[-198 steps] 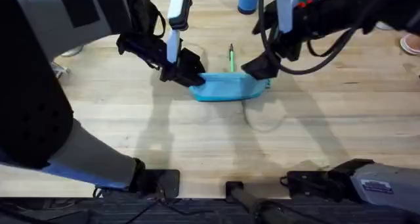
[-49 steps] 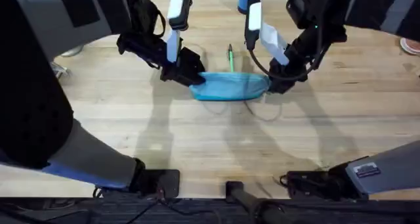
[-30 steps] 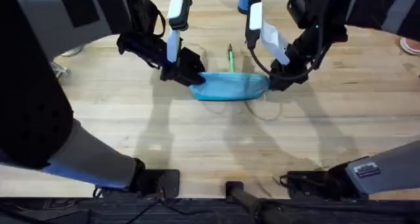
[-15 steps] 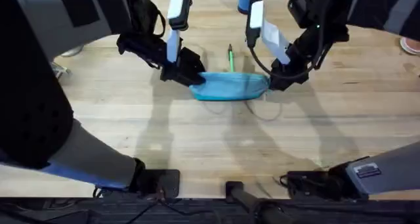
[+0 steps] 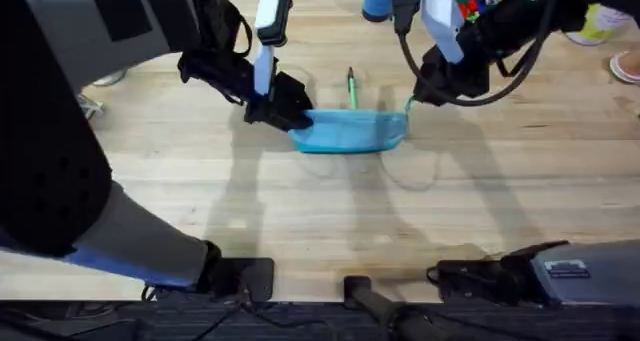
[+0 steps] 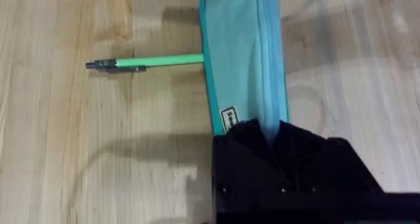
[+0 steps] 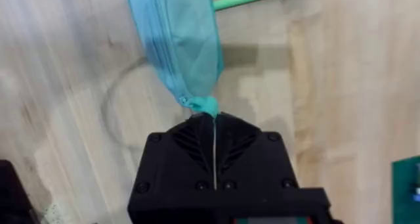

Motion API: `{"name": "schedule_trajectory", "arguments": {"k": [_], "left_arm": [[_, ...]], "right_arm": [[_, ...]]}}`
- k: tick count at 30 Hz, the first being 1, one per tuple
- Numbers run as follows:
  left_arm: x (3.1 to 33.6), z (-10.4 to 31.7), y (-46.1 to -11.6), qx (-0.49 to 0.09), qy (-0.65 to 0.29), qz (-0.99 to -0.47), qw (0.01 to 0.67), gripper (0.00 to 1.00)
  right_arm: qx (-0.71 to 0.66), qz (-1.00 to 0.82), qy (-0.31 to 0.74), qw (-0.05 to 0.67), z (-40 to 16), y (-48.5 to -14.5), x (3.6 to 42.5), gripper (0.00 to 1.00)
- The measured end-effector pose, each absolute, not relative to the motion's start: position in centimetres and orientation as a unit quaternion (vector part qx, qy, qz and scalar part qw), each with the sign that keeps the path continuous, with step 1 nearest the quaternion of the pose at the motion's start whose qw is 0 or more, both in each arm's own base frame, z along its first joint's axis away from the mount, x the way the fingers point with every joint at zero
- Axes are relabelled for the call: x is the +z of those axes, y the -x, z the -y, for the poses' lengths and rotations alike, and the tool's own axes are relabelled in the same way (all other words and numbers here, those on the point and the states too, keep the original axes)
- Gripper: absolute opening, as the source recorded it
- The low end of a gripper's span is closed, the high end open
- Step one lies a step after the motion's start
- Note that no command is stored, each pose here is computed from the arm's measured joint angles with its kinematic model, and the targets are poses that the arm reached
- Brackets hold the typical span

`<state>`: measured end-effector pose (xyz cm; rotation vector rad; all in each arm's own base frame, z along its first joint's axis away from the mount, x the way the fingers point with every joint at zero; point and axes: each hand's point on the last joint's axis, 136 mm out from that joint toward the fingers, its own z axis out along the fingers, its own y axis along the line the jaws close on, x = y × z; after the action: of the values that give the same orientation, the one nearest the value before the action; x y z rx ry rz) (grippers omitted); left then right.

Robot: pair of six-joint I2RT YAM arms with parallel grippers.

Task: Unzip the bag, pick up the pens from the table one at a time and place them inside, then zip the bag closed.

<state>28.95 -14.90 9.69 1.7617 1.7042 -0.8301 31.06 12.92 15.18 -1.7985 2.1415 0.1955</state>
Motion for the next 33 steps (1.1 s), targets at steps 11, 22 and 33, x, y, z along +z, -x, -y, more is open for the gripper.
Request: {"name": "schedule_trajectory", "arguments": {"k": [11,22,33], "left_arm": [[9.7,14.9,-28.9,-0.309,-0.655,-0.633,0.273,0.042],[9.7,14.9,-28.9,-0.309,-0.655,-0.634,0.273,0.042],[9.7,14.9,-28.9,-0.310,-0.654,-0.634,0.272,0.042]], "right_arm": [[0.069,-0.753,0.632,0.168,-12.9,-31.0,15.3,0.032],[0.072,-0.752,0.633,0.170,-13.0,-31.0,15.3,0.033],[0.106,-0.728,0.640,0.221,-15.6,-31.7,16.4,0.034]]}}
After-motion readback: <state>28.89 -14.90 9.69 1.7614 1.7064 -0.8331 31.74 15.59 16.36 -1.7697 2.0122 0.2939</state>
